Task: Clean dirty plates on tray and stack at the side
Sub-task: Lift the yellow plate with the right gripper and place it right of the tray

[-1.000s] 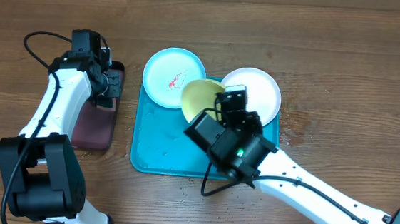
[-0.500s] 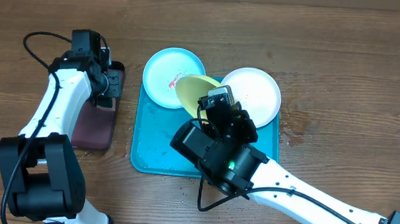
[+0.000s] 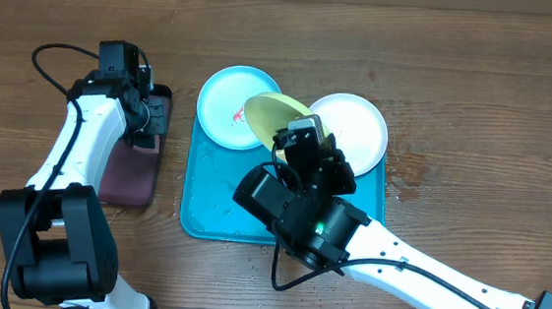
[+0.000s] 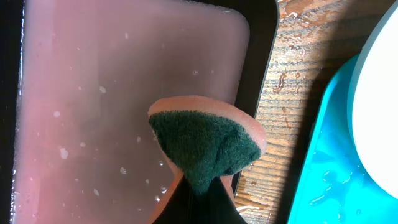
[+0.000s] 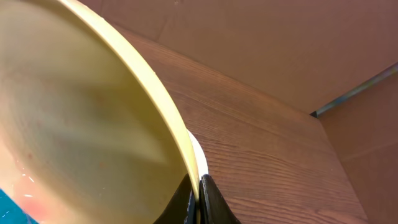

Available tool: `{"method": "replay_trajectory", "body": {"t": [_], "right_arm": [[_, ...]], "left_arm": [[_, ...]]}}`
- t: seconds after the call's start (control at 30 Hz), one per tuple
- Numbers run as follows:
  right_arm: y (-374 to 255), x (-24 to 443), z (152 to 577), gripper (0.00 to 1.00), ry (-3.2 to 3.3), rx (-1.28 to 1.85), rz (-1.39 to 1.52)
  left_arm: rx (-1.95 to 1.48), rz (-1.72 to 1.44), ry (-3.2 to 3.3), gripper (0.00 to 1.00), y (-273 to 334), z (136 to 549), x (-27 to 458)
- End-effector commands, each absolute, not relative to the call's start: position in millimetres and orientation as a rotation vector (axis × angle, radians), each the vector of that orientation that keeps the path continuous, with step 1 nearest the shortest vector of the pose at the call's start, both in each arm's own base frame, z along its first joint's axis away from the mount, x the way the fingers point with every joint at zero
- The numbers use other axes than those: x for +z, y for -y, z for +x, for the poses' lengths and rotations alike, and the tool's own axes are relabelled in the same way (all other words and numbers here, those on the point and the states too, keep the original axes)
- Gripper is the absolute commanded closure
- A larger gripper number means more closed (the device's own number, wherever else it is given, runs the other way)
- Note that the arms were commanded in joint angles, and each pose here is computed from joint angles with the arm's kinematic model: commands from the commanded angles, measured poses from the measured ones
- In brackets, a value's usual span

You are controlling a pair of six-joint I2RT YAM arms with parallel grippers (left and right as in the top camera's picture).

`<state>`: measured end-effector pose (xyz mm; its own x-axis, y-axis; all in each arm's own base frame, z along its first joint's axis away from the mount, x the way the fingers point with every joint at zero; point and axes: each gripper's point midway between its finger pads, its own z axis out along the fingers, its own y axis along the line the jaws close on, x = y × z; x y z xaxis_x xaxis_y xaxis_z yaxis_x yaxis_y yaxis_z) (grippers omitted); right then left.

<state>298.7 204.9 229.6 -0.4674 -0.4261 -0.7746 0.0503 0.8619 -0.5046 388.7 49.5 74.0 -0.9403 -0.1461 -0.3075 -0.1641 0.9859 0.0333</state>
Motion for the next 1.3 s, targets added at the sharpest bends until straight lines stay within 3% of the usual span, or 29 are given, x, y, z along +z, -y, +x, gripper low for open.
{"method": "replay_trajectory", "body": {"t": [0.0,0.13,0.4,0.77,1.03,1.27], "right_arm": [[-208.4,251.7,300.3,0.96,-1.955,-0.5,-0.202],[-212.4,241.7,308.0,0.96,-2.02,-0.411,-0.189],[-190.3,208.4,333.7,0.96,-2.232,-0.14,0.105],[-69.7,164.4,372.7,0.96,-2.499,0.268,0.756],[32.1,129.8,352.8,0.96,-2.465,0.3,1.185],[79.4,82.6,319.4,0.96,-2.437,0.233,1.423]], "left_arm": [[0.099,-0.244,-2.821,0.96,-52.4,390.2,72.6],[0.099,-0.244,-2.821,0.96,-52.4,390.1,72.6],[0.097,-0.243,-2.821,0.96,-52.1,390.1,72.6],[0.095,-0.243,-2.821,0.96,-51.9,390.2,72.6],[0.095,-0.243,-2.821,0.96,-51.8,390.1,72.5],[0.094,-0.243,-2.821,0.96,-51.8,390.1,72.5]]}}
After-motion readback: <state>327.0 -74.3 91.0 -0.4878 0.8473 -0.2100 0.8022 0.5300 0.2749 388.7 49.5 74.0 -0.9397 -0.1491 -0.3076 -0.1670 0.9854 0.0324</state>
